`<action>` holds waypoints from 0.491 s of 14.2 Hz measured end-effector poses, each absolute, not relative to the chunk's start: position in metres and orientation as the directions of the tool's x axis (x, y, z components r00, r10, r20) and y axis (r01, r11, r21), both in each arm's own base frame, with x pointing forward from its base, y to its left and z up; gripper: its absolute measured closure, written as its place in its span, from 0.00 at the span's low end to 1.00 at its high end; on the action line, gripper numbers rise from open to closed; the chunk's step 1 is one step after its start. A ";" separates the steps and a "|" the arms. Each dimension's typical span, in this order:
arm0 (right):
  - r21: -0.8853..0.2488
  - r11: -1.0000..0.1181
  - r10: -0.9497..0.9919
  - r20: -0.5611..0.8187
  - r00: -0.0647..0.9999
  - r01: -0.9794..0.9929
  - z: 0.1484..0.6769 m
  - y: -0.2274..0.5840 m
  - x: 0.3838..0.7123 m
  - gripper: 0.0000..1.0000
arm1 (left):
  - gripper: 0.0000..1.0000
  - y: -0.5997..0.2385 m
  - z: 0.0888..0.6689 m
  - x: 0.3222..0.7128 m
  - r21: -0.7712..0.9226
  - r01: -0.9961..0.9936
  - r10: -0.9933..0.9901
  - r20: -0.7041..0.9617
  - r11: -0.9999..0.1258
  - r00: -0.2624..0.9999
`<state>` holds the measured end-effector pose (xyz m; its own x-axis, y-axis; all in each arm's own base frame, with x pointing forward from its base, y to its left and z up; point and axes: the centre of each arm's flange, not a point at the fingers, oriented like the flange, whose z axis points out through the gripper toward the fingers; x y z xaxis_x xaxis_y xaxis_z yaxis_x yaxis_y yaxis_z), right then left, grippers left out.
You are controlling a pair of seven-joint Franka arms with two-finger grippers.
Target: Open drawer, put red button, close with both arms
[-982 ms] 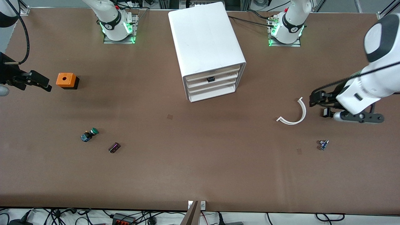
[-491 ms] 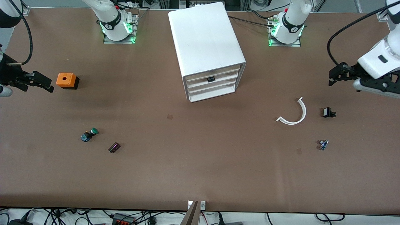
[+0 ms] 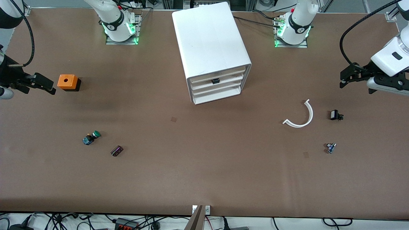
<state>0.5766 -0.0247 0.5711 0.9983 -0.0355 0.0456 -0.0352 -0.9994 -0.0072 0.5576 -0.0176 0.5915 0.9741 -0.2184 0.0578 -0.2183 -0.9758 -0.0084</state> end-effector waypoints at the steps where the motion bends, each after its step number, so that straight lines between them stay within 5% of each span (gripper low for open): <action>1: -0.007 -0.999 -0.036 0.046 0.998 -0.035 0.571 -0.025 0.577 0.00 | 0.00 -0.020 0.592 0.557 -0.008 -0.222 -0.222 0.055 -0.975 0.973; 7: -0.007 -0.999 -0.036 0.047 0.998 -0.035 0.571 -0.025 0.577 0.00 | 0.00 -0.027 0.594 0.557 -0.008 -0.235 -0.235 0.054 -0.972 0.970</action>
